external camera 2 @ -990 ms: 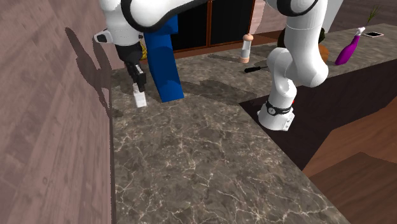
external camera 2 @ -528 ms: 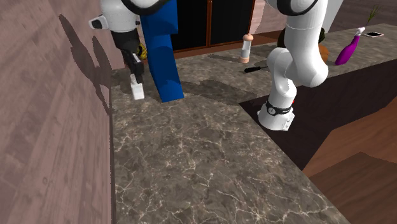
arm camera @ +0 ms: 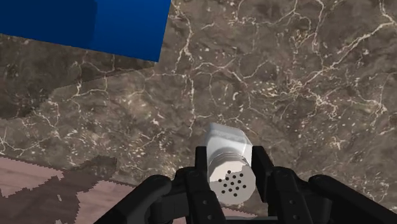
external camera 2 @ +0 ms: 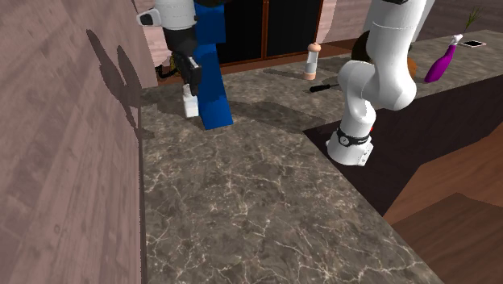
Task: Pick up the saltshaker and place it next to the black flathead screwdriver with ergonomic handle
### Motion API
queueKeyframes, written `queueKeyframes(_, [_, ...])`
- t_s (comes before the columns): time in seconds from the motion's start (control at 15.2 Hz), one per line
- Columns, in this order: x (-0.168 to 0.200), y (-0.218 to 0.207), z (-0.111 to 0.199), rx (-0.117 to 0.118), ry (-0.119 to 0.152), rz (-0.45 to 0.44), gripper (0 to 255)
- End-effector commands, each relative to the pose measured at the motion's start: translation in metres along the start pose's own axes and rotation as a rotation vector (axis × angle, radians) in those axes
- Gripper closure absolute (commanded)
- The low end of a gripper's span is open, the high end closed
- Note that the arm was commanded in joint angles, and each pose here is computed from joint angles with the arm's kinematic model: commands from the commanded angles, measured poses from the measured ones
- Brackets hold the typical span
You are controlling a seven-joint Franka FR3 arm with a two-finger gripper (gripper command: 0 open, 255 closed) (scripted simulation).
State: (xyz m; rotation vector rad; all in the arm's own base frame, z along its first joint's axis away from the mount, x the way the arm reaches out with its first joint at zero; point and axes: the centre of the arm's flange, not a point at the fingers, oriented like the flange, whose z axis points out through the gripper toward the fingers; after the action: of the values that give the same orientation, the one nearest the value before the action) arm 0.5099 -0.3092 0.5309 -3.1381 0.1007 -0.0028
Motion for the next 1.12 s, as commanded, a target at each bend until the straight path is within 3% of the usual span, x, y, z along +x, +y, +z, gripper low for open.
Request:
queueKeyframes(0.0, [-0.024,-0.002,-0.001,0.0,-0.001,-0.001,255])
queueKeyframes(1.06, [-0.233,-0.03,-0.002,0.0,-0.001,-0.001,255])
